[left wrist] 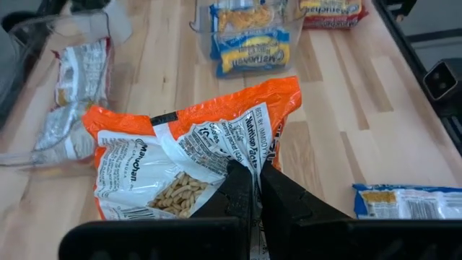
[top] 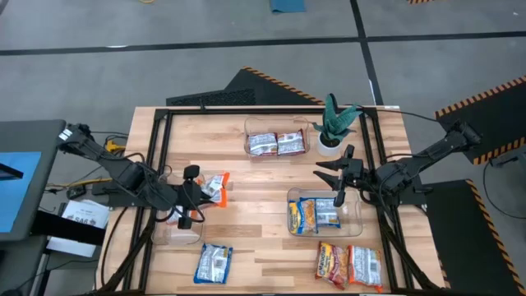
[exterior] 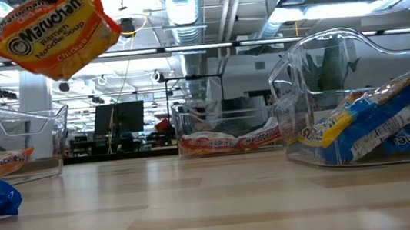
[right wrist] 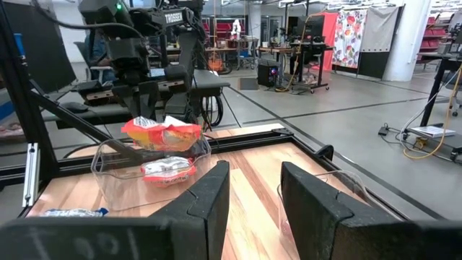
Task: Sort Maruchan noodles
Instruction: Put the left orange bag into the bottom left transparent bin
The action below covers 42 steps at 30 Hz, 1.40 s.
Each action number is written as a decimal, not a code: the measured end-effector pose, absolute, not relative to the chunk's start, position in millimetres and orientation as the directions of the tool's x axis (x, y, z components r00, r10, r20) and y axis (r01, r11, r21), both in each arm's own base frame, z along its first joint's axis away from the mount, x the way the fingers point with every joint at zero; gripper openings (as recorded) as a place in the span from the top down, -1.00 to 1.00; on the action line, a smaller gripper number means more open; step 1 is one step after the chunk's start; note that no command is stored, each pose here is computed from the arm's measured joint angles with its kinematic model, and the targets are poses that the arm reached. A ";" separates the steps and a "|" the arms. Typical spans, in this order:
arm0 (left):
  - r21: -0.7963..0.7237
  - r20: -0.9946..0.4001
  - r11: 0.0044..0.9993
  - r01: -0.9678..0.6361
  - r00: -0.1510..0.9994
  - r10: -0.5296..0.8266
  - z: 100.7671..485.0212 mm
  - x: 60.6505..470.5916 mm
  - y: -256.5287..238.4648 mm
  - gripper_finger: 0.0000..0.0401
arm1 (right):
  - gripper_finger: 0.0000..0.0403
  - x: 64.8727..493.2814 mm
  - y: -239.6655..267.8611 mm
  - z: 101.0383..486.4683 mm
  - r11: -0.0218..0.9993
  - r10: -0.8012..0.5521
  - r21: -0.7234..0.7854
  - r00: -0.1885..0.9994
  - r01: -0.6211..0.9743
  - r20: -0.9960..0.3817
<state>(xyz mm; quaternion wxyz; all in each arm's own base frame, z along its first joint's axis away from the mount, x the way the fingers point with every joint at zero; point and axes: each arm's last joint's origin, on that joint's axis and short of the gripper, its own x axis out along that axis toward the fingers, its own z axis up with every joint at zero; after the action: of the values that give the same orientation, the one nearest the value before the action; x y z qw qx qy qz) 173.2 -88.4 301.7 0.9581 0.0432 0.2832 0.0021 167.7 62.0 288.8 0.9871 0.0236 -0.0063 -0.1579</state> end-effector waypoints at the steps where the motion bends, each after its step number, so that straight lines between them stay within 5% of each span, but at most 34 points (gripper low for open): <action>1: 0.088 -0.549 0.996 0.021 0.835 0.031 300.3 174.3 -89.0 1.00 | 0.25 167.7 62.0 288.8 0.949 -0.312 0.049 0.950 0.311 0.005; 8: 0.099 -0.680 0.995 0.001 0.730 0.067 288.9 177.9 -92.0 1.00 | 0.25 167.7 62.0 288.8 0.950 -0.312 0.024 0.950 0.312 0.005; 19: -0.229 -0.815 0.968 -0.107 0.564 -0.130 294.8 144.7 -126.7 1.00 | 0.25 167.7 62.0 288.8 0.950 -0.312 0.022 0.950 0.312 0.004; 32: -0.010 -0.913 0.997 -0.073 0.408 0.021 254.1 150.2 -160.9 0.98 | 0.25 167.7 62.0 288.8 0.949 -0.312 0.052 0.950 0.311 0.005; 42: -0.109 -0.945 0.985 -0.130 0.321 -0.062 244.6 169.2 -164.0 0.45 | 0.25 167.7 62.0 288.8 0.949 -0.312 0.049 0.950 0.311 0.005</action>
<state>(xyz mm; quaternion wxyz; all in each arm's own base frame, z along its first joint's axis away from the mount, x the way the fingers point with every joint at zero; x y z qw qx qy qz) 169.2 -164.0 244.6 0.8085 -0.0826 0.5822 0.0209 167.7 62.0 288.8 0.9871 0.0239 -0.0063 -0.1579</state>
